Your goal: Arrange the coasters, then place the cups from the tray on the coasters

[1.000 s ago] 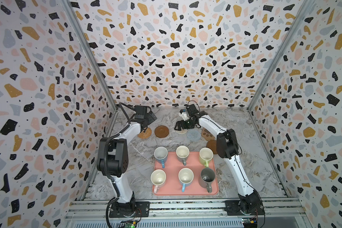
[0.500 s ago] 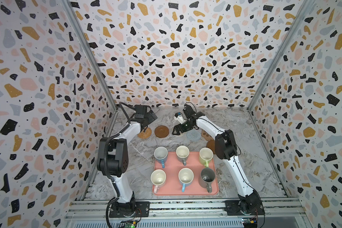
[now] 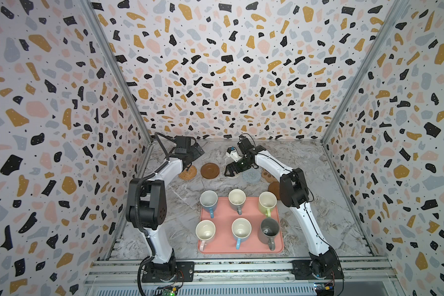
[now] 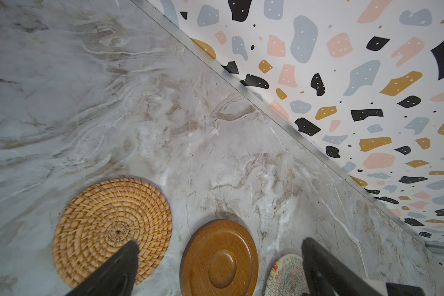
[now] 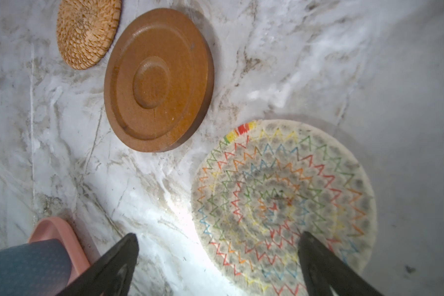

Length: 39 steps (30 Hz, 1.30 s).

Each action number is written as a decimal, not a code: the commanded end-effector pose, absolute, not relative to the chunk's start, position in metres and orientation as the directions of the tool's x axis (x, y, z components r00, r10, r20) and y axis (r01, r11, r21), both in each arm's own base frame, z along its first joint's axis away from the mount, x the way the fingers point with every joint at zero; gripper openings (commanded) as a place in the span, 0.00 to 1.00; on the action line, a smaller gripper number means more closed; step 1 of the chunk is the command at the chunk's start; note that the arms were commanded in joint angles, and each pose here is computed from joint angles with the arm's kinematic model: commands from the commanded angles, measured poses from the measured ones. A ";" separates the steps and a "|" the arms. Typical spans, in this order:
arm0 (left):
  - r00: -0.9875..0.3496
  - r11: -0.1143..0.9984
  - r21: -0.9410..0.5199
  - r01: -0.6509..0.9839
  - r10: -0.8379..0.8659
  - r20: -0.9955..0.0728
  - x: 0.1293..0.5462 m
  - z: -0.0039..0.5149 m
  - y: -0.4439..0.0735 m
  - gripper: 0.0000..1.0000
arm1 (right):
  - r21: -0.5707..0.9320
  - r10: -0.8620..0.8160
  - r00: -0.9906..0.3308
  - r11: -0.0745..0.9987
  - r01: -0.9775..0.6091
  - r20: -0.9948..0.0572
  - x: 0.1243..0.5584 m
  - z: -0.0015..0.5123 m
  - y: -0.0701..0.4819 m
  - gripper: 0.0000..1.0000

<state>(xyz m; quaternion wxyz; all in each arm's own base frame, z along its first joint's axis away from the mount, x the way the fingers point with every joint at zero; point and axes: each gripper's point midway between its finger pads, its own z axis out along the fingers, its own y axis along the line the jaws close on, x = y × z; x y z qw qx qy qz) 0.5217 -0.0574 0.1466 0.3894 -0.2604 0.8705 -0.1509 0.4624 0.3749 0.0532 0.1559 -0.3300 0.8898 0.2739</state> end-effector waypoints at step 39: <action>-0.548 0.820 -0.483 -0.307 -0.568 -0.614 0.524 0.158 -0.058 1.00 | 0.567 -0.295 -0.777 0.549 -0.614 -0.555 0.474 0.158 0.379 0.99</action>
